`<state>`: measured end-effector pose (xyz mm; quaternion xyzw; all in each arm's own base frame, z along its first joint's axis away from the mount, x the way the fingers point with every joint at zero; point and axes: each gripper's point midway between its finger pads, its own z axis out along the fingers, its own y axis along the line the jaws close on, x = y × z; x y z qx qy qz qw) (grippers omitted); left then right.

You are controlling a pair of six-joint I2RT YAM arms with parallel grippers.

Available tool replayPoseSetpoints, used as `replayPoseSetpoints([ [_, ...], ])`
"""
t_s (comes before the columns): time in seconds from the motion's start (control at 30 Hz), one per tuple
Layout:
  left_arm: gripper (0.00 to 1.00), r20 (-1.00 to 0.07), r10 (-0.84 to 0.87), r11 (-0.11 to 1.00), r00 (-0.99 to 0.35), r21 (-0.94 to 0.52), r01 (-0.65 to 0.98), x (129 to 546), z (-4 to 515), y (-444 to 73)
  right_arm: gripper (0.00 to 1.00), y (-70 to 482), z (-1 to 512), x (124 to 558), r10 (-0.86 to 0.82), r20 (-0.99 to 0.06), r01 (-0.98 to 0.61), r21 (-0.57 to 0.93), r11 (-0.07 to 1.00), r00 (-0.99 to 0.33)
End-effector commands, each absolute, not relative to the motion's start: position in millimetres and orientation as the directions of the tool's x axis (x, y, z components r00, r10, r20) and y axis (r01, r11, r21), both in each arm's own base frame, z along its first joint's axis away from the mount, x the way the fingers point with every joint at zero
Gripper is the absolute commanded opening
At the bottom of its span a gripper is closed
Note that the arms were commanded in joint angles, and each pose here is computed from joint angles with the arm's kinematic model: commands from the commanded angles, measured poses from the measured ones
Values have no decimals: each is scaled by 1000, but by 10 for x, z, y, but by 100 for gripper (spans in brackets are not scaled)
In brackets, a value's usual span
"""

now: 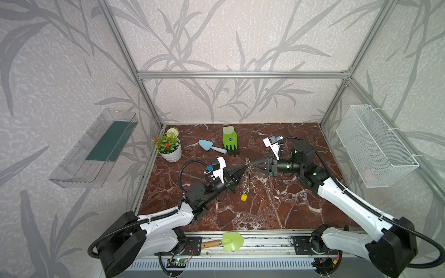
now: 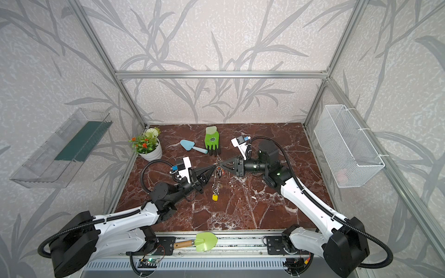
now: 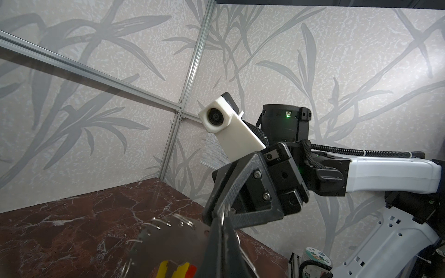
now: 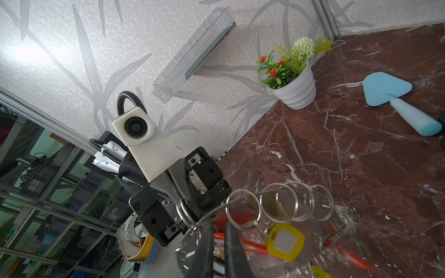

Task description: Put the keys on the keyring

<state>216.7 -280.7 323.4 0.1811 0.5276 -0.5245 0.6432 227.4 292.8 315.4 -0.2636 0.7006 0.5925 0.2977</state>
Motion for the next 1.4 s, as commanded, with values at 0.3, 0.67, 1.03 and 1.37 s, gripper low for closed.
replayPoseSetpoints([
  [0.3,0,-828,-550,331,-110,-336,882,2085,3491,-2754,30,2844,3428,2259,58,-797,-781,602,170,-601],
  [0.67,0,-819,-561,316,-122,-348,883,2037,3509,-2708,35,2967,3376,2247,33,-785,-779,619,106,-619],
  [1.03,0,-821,-559,326,-117,-347,879,2050,3501,-2703,23,3104,3311,2142,-20,-777,-777,629,42,-630],
  [1.37,0,-823,-558,333,-111,-344,878,2065,3504,-2705,0,3096,3268,2105,-28,-772,-772,635,33,-636],
])
